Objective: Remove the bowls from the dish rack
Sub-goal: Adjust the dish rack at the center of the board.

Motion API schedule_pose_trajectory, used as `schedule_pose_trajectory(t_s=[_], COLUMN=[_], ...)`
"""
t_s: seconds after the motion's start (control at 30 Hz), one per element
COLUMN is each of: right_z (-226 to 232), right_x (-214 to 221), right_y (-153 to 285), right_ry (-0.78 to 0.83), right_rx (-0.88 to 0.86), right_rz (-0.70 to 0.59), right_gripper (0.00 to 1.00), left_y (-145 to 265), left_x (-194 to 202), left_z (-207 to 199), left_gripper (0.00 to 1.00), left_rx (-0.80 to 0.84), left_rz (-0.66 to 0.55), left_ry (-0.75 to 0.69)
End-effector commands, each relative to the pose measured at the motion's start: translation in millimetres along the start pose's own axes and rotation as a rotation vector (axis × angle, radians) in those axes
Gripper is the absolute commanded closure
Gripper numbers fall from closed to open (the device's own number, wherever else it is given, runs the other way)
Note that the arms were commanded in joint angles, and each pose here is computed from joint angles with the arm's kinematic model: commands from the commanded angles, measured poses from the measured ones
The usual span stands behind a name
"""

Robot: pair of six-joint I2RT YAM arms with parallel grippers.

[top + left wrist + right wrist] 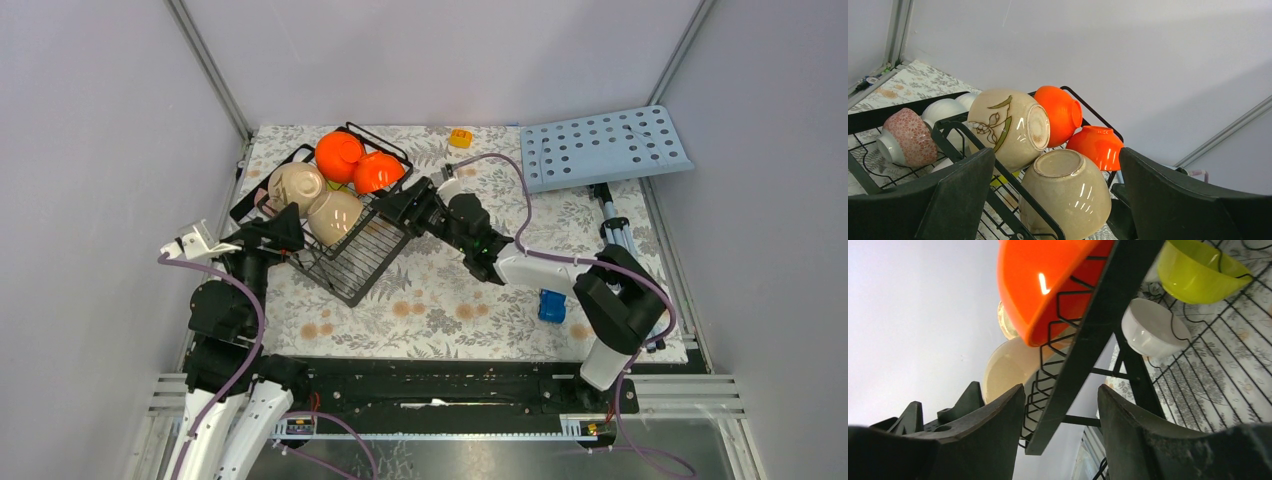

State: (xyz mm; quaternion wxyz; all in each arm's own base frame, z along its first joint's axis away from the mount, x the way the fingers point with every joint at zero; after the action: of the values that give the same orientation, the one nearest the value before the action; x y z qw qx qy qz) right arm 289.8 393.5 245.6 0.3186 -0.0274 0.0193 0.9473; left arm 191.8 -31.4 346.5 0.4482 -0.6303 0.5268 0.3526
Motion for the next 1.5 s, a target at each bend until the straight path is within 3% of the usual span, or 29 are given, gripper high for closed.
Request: schedule_pose_trajectory(t_s=[0.0, 0.27, 0.67, 1.0, 1.47], right_z=[31, 23, 17, 12, 12], right_x=[14, 17, 17, 11, -24], right_y=[-10, -14, -21, -9, 26], right_ry=[-0.003, -0.009, -0.013, 0.061, 0.140], right_rx=[-0.100, -0.071, -0.049, 0.008, 0.106], right_rz=[0.041, 0.040, 0.036, 0.002, -0.060], right_gripper=[0.39, 0.48, 0.70, 1.00, 1.00], left_y=[0, 1, 1, 2, 1], left_x=[-7, -8, -7, -8, -7], left_z=[1, 1, 1, 2, 2], left_gripper=[0.01, 0.01, 0.01, 0.01, 0.01], left_rx=[-0.006, -0.006, -0.009, -0.011, -0.015], left_rz=[-0.036, -0.037, -0.036, -0.040, -0.035], left_ry=[0.007, 0.010, 0.012, 0.013, 0.015])
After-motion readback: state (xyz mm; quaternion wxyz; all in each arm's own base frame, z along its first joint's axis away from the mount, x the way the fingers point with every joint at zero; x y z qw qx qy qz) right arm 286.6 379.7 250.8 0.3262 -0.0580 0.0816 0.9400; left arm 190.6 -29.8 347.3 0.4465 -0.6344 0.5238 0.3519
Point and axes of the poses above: each gripper's point midway between its finger pads, its own y axis back along the fingers, its own z axis along the line the jaws close on, x = y × z, the point moved 4 cm from there along y, back along the fingers, and after that the axes turned 13 degrees about -y, right-handed, at the moved point
